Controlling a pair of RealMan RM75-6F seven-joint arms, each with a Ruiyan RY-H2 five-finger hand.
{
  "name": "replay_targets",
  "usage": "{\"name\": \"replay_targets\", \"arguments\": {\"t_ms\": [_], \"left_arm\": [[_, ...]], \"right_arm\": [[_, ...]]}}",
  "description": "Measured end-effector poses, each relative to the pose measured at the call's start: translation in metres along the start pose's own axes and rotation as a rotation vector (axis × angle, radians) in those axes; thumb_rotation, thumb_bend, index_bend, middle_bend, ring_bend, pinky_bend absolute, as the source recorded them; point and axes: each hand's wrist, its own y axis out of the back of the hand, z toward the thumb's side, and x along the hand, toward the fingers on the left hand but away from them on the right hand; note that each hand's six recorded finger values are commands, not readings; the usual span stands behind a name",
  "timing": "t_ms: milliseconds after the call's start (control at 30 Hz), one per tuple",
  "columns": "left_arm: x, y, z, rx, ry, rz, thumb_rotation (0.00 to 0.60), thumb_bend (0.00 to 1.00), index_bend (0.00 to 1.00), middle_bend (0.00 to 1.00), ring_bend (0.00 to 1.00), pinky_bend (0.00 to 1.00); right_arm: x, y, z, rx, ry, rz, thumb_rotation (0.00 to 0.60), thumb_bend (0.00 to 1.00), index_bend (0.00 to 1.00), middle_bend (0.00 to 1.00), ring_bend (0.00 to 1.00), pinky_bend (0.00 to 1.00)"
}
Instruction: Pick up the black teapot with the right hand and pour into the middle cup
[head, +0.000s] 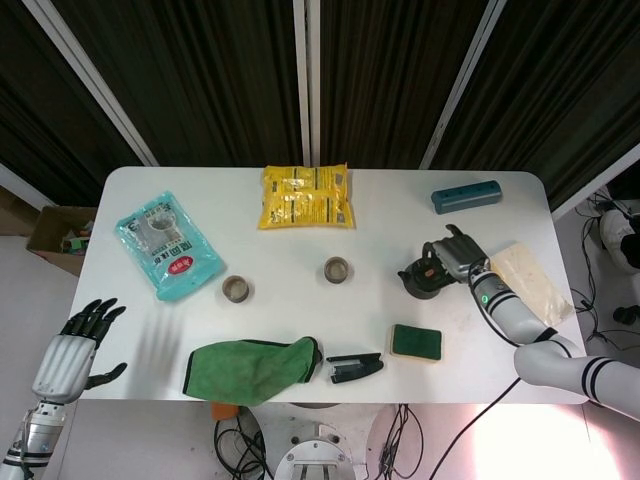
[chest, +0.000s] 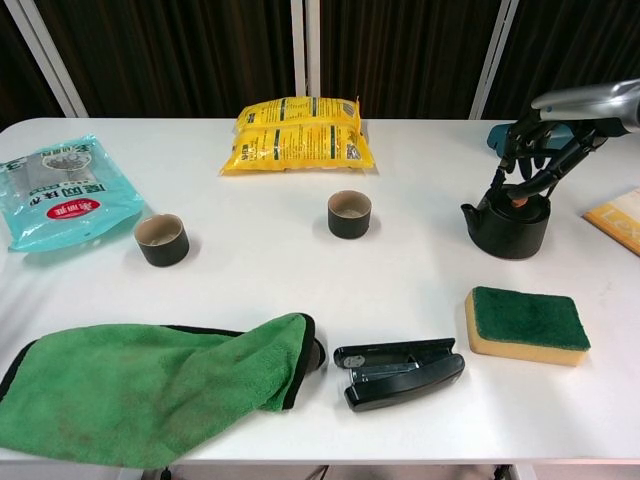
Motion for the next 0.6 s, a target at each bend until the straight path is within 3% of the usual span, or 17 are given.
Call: {"name": "replay_targets", "arguments": {"t_ms": [600], "left_arm": [[-0.0010,-0.0010,-0.0030,-0.001,0.007,-0.002,0.600,0.13,0.16,0.09,0.07,0.22]], "right_arm": [[-0.0017,-0.0058,0.0023,-0.036,0.001,0.038,0.339,0.09,0.45,0.47,0.39,0.00]]}}
